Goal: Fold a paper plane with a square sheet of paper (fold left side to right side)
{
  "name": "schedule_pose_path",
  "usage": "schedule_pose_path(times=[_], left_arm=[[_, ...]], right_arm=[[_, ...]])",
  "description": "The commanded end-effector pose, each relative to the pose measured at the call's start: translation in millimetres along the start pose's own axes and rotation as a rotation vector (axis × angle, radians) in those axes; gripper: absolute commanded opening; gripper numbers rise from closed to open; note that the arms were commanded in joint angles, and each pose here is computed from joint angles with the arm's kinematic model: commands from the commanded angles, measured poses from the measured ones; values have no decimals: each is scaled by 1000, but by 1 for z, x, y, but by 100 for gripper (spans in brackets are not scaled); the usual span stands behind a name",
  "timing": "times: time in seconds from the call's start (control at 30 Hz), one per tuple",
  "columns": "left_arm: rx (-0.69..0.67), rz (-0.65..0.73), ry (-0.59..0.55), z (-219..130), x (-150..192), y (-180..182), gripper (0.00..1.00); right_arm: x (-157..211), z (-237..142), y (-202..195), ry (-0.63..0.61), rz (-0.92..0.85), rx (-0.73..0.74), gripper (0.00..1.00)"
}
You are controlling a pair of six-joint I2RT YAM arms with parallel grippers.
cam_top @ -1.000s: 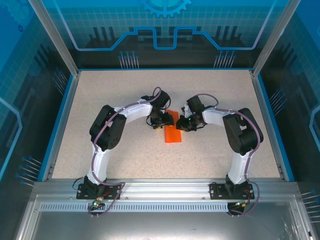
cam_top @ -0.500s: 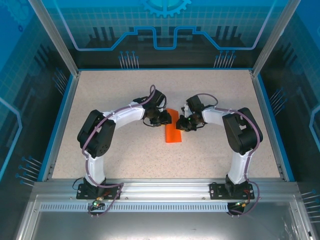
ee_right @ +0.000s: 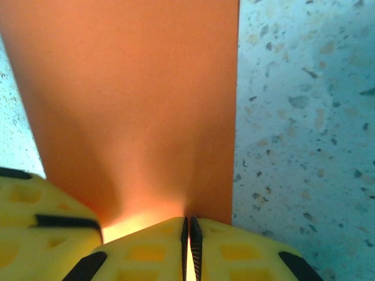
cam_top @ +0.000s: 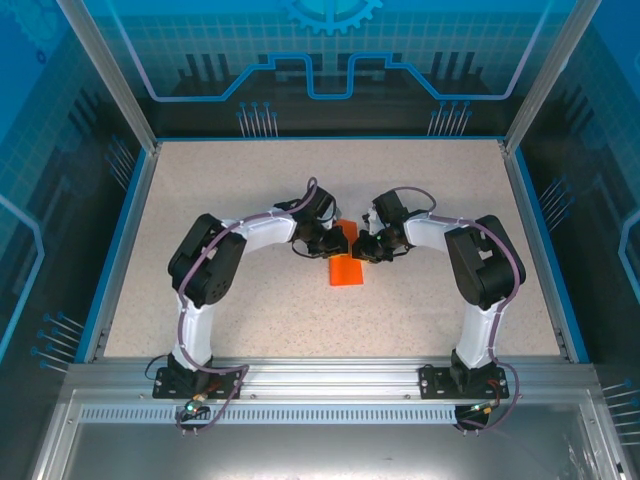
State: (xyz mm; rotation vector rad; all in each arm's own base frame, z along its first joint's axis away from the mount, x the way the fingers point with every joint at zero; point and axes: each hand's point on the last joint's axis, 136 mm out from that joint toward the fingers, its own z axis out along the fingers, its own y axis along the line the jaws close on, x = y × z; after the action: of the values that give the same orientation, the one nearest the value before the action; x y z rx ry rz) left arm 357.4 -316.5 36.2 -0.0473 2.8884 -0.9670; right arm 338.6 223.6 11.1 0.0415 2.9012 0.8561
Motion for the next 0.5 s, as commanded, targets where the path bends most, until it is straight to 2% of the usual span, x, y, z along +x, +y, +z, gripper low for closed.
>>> schedule_pose_path(times=[0.0,0.47], left_arm=[[-67,-13,15,4,2,27,14],[-132,-60,17,1,7,70,15]], right_arm=[[26,15,-30,95,32,123,15],[34,18,-40,132,35,161,15]])
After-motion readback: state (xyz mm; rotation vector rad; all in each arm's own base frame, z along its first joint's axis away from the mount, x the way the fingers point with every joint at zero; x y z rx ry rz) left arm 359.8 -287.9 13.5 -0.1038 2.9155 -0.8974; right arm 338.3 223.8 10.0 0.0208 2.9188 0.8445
